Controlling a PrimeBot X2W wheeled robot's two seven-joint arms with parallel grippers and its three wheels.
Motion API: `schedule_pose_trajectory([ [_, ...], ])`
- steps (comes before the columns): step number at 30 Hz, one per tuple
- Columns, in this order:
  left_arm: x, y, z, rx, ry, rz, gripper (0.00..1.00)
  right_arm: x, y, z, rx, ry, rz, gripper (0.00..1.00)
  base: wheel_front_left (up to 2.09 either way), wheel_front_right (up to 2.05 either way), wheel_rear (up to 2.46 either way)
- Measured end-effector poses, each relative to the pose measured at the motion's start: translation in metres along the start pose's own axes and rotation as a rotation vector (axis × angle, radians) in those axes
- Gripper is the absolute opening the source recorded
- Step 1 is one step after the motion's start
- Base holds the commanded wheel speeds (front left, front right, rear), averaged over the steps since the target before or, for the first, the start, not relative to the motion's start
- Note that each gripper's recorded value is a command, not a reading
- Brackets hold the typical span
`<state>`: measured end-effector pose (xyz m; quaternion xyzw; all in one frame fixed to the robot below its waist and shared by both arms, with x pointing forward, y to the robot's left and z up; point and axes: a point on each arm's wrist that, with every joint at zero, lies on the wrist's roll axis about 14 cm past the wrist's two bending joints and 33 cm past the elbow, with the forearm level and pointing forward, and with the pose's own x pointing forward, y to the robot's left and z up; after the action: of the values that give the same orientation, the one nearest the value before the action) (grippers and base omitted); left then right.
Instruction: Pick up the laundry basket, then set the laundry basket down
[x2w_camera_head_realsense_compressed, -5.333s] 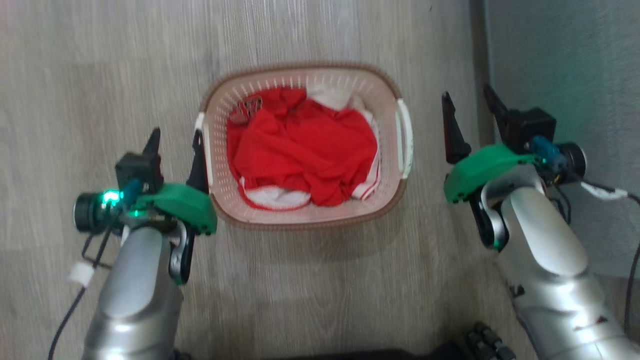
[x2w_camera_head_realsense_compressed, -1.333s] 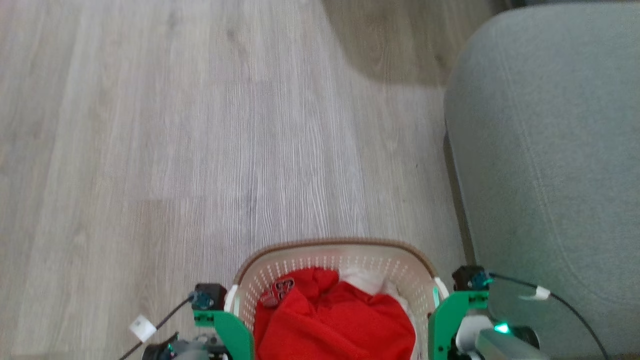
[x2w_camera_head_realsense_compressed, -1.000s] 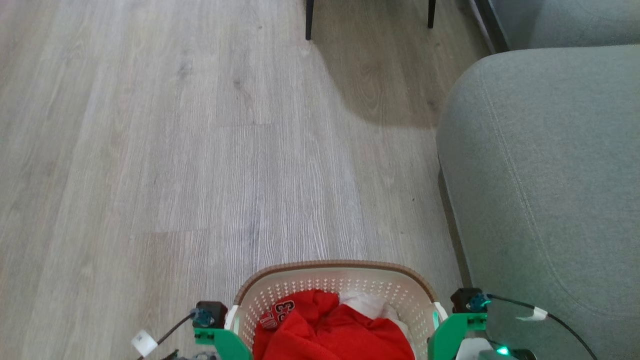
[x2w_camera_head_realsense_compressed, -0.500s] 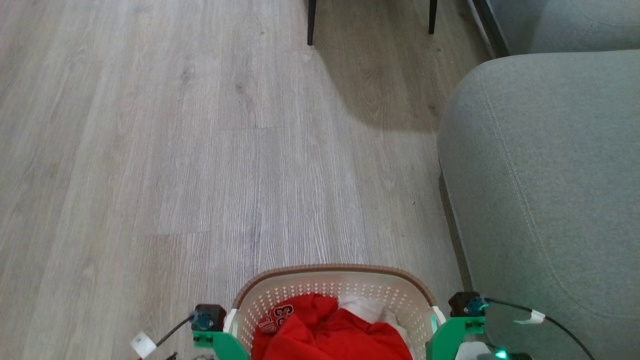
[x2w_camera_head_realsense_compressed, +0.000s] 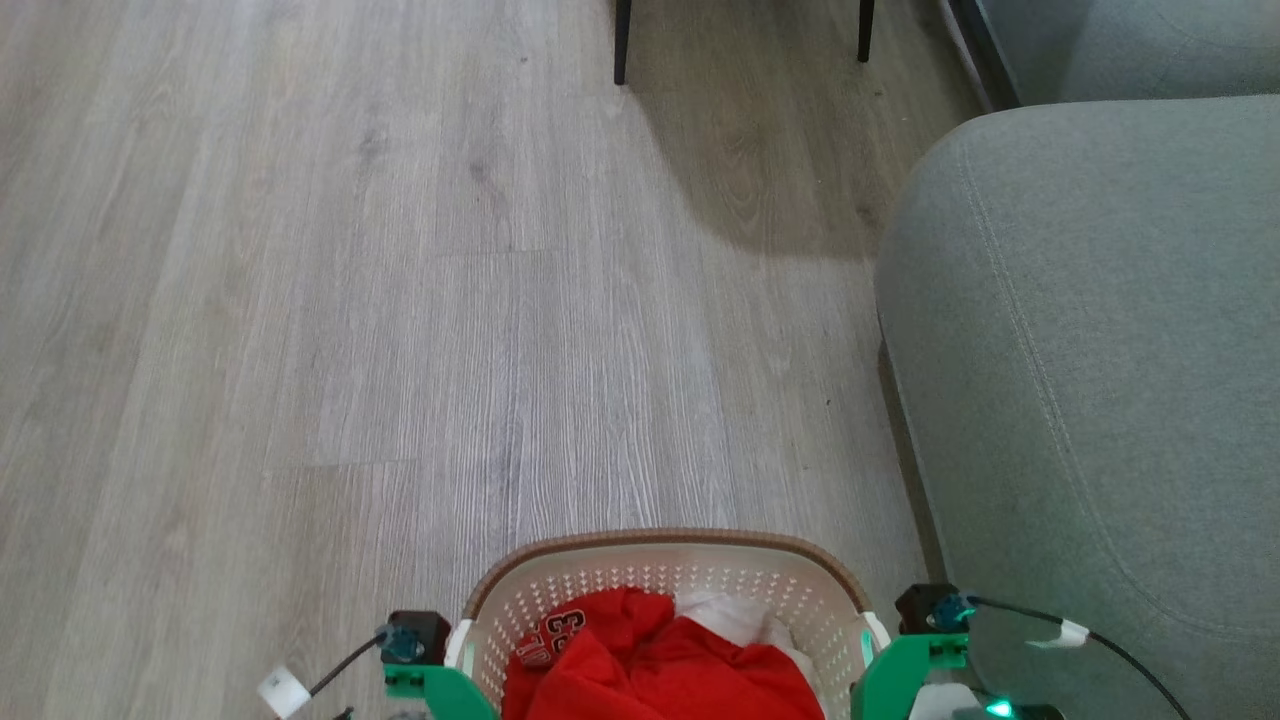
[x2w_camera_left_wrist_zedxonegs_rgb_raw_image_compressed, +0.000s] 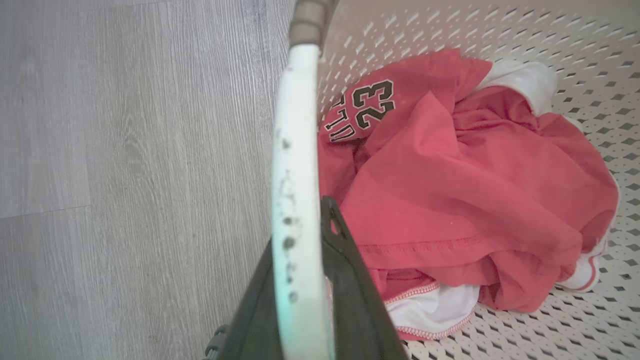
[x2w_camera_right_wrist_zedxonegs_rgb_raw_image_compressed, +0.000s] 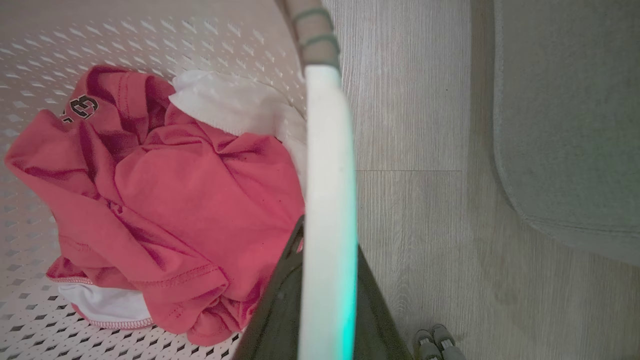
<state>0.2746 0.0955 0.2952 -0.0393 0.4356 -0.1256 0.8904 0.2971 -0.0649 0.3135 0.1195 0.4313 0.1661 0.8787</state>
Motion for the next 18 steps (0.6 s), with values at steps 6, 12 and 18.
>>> schedule_pose_trajectory([
  [6, 0.0004, 0.0003, -0.001, -0.005, 0.004, 0.002, 0.0, 0.0012, 0.0003, 0.0031, -0.006, -0.001, 0.001, 0.0, 0.0, 0.0, 0.0],
  [12, 0.0008, 0.0003, -0.0025, -0.004, 0.008, 0.002, 0.0, 0.0014, -0.0004, 0.0011, -0.001, 0.002, 0.0, 0.0, 0.0, 0.0, 0.0],
  [18, 0.001, 0.0011, -0.0044, -0.007, 0.013, 0.004, 0.0, 0.0018, -0.0002, -0.0008, -0.002, 0.008, 0.001, 0.0, 0.0, 0.0, 0.0],
])
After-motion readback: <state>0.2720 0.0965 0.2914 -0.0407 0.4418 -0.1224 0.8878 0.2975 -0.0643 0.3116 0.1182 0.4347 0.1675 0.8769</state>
